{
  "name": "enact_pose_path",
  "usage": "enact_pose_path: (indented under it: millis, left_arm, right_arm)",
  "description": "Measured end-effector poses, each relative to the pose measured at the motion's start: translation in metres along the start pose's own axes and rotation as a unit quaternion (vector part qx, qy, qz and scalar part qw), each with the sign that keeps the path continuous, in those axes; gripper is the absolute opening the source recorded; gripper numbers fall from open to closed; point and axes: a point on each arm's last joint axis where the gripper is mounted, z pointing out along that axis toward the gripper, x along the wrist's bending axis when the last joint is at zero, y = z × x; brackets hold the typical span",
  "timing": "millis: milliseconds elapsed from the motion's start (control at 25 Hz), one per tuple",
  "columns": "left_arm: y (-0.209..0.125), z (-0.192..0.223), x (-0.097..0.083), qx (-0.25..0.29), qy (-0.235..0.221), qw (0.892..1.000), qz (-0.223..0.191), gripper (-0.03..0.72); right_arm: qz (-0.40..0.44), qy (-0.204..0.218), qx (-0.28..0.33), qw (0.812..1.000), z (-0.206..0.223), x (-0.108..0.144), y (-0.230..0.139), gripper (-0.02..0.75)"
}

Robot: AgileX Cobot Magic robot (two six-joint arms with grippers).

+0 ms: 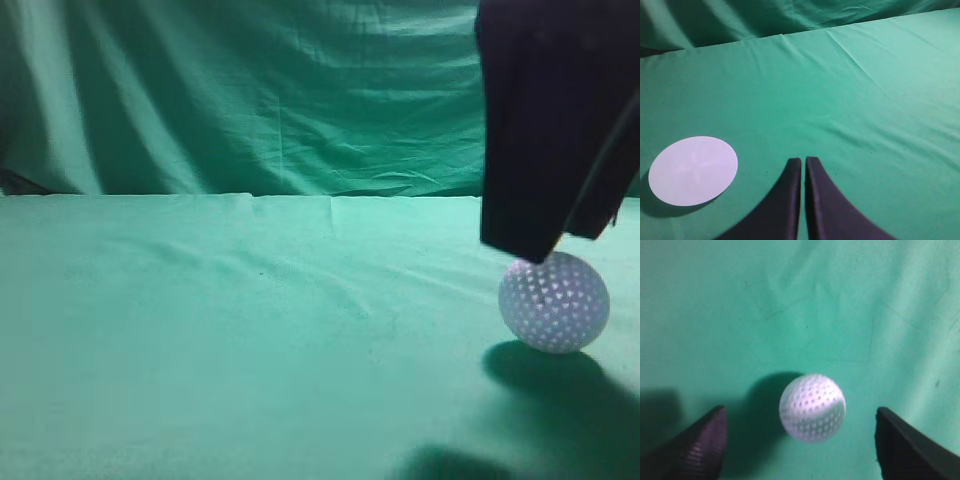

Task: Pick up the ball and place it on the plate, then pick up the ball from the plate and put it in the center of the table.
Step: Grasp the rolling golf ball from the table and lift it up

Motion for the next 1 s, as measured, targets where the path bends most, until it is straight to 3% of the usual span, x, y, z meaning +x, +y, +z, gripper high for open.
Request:
enact_pose_path:
  millis: [520, 720, 1000]
  left_arm:
    - [0.000, 0.000, 0.000, 0.000, 0.000, 1.000, 0.000, 0.000]
    - [0.000, 0.000, 0.000, 0.000, 0.000, 1.000, 0.000, 0.000]
    - [0.000, 0.000, 0.000, 0.000, 0.000, 1.000, 0.000, 0.000]
  right_arm:
    - [-0.001, 0.000, 0.037, 0.999, 0.030, -0.006, 0.003, 0.553]
    - [0.013, -0.001, 0.038, 0.999, 0.031, -0.006, 0.004, 0.331]
    - [0.035, -0.002, 0.036, 0.999, 0.022, -0.008, 0.015, 0.324]
